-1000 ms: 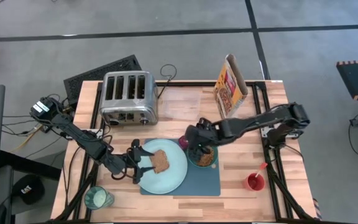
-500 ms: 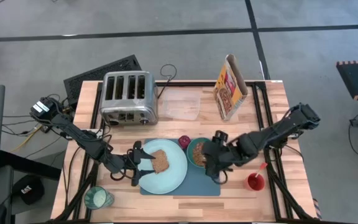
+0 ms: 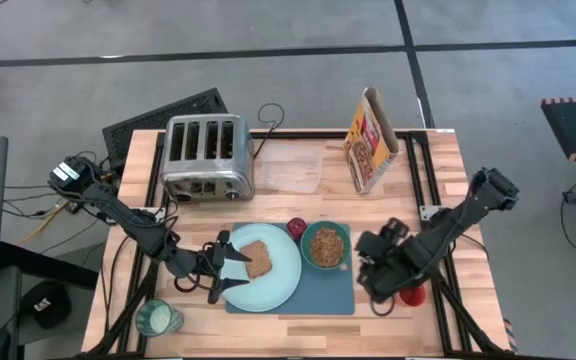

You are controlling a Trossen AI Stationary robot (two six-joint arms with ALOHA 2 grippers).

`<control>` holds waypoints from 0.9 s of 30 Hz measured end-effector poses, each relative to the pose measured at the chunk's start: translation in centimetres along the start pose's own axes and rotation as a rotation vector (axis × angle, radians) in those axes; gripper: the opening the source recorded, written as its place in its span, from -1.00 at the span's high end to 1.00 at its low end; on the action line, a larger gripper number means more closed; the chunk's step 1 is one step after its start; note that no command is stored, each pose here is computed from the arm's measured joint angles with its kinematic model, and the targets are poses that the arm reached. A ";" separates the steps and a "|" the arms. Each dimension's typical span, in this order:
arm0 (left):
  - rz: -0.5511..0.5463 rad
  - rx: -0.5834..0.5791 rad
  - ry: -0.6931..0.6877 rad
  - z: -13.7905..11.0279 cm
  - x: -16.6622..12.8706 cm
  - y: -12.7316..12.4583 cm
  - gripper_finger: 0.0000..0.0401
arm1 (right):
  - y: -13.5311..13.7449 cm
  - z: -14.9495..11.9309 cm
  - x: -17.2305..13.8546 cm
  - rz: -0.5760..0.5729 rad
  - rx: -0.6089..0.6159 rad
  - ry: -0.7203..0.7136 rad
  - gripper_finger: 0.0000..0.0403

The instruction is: Arrange a breakfast setting

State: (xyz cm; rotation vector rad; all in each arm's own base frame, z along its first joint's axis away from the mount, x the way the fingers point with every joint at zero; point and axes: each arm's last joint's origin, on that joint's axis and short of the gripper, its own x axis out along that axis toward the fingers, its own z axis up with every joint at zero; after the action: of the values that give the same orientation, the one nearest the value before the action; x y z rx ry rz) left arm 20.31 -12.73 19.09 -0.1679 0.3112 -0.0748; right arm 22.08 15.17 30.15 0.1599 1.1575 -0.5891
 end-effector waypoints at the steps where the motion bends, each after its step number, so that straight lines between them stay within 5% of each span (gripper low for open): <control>1: 0.000 0.000 0.000 0.0 0.0 0.0 -0.30 | -0.4 -0.4 -0.4 -0.016 0.016 0.013 -0.63; 17: 0.034 0.035 -0.039 0.4 0.1 0.2 -0.30 | -8.8 -7.7 -3.2 0.131 0.325 0.102 -0.63; 27: 0.050 0.026 -0.030 0.4 0.3 0.6 -0.30 | -10.0 -10.1 -3.8 0.191 0.321 0.201 -0.63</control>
State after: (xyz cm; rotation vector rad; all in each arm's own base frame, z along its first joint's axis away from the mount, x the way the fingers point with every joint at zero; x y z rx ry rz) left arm 20.74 -12.10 19.31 -0.1356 0.2838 -0.0271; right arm 7.64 12.30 31.15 0.6097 1.2181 -0.5950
